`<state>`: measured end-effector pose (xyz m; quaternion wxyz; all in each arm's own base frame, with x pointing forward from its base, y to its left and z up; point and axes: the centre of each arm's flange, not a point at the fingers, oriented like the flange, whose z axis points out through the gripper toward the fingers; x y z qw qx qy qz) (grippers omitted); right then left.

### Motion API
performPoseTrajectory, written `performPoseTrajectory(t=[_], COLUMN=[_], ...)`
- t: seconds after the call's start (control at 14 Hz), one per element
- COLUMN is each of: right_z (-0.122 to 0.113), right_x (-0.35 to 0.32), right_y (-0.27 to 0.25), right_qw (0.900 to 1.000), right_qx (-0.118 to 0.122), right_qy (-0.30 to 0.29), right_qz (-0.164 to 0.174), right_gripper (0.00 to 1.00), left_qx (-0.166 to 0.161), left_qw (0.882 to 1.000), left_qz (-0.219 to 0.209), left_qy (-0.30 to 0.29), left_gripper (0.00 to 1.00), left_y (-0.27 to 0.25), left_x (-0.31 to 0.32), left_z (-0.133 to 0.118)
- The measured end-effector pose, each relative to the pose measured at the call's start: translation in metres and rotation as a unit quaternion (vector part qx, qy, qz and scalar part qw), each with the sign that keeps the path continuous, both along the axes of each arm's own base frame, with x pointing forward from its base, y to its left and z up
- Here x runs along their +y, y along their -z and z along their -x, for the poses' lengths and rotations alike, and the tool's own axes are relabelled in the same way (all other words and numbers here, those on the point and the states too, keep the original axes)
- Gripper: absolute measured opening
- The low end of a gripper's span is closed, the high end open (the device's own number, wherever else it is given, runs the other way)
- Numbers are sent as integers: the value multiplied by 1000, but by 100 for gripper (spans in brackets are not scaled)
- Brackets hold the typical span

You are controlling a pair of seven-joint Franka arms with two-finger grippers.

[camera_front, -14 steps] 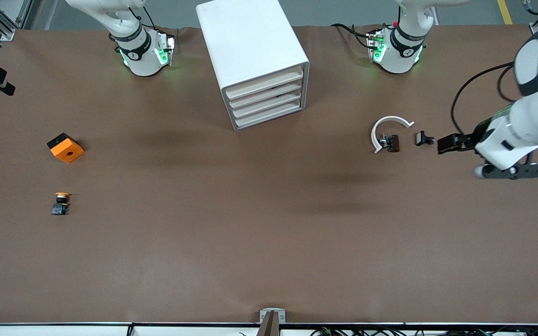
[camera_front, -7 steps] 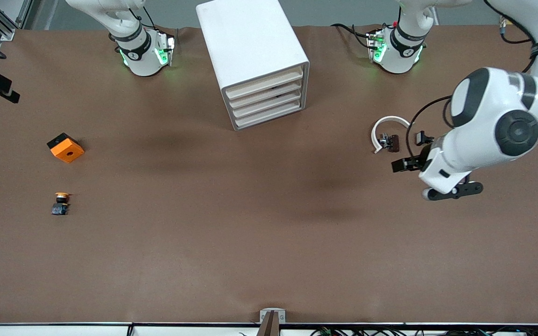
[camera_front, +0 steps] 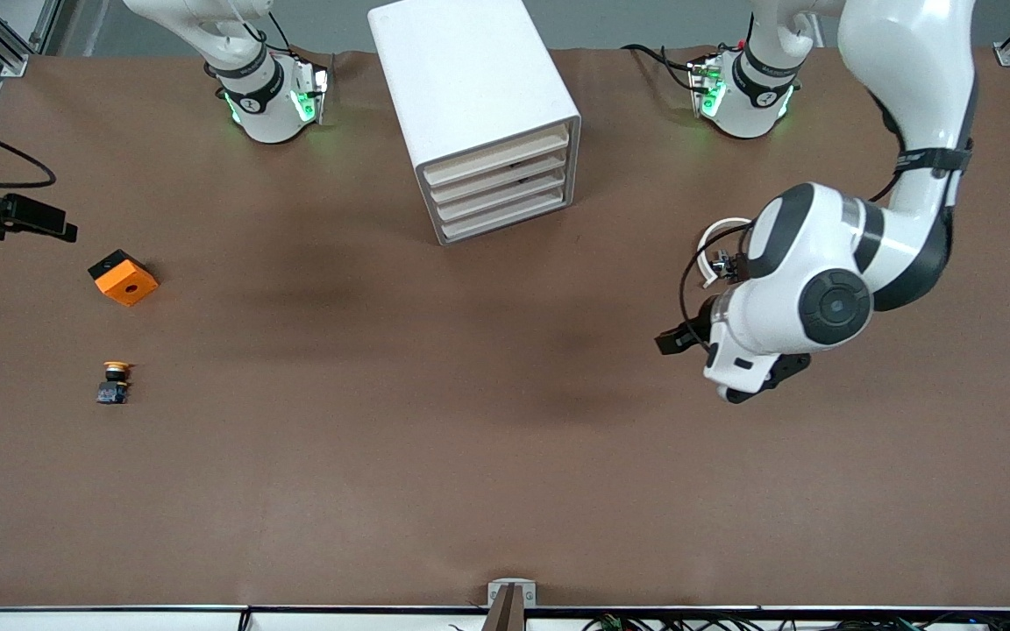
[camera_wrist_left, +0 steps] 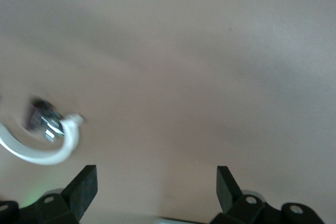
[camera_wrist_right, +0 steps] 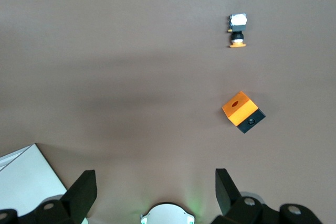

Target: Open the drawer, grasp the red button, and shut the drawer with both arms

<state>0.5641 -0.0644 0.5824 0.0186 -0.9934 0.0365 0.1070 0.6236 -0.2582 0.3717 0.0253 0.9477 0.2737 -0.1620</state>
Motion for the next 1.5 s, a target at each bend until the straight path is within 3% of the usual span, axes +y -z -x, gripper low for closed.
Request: performPoseTrajectory(t=[0.21,0.43,0.71,1.0,1.29,1.5], right_z=[-9,-15,-15,-17,-21,-21], right_x=[-15,-17,-19,-2,51,93], right_y=[20,21,20,20,19,17], right_qw=[1000,1000,1000,996,989,980], right_qx=[13,-2,-4,-1,0,4], right_qy=[9,9,17,87,140,197], right_qz=[4,9,10,25,45,39], right_gripper=[100,100,100,100,100,100], left_qx=[49,105,165,263,395,466], left_qw=[995,980,954,904,832,784], left_qz=[30,57,27,-33,-114,-160], left_qy=[-85,-157,-249,-335,-373,-378], left_gripper=[100,100,100,100,100,100], left_y=[16,32,57,92,121,139], left_x=[-30,-43,-65,-81,-90,-95], left_z=[3,4,14,33,63,80])
